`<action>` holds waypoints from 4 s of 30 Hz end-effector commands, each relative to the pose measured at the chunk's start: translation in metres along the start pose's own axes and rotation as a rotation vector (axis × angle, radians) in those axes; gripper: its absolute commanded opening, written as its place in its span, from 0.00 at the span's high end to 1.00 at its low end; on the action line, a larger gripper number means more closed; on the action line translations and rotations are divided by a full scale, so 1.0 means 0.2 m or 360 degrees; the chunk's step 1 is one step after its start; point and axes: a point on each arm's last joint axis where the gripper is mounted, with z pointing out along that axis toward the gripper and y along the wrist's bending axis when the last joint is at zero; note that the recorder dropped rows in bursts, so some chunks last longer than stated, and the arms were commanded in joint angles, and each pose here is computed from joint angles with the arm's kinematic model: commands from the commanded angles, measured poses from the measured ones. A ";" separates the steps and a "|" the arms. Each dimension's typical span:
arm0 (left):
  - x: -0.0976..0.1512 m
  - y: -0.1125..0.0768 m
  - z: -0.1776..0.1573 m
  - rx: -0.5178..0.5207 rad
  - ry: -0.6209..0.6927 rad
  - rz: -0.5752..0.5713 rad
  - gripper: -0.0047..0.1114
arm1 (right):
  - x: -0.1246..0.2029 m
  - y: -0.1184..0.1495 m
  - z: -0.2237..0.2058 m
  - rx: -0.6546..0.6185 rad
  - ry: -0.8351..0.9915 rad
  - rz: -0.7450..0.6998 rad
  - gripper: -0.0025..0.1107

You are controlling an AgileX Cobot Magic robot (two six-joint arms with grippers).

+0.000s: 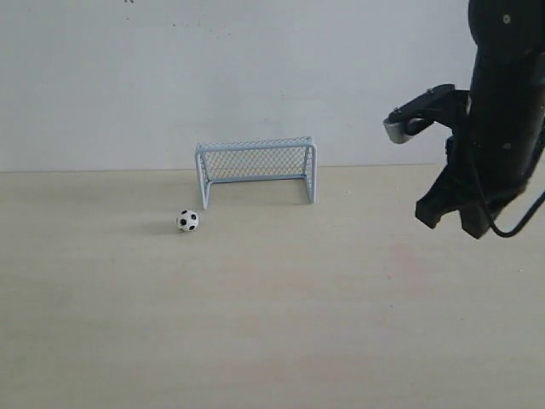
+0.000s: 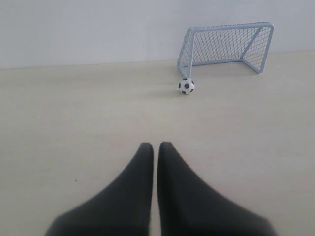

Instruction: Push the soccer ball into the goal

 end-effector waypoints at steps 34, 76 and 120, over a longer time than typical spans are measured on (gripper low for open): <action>0.00 0.00 0.00 -0.0006 -0.0005 0.0009 0.92 | 0.51 0.11 -0.16 0.0051 -0.0910 0.0530 0.98; 0.00 0.00 0.00 -0.0006 -0.0005 0.0009 0.92 | 1.37 0.36 0.19 0.0437 -0.1920 0.0821 0.98; 0.00 0.00 0.00 -0.0006 -0.0005 0.0009 0.92 | 1.45 0.42 0.23 0.0376 -0.1814 0.0699 0.98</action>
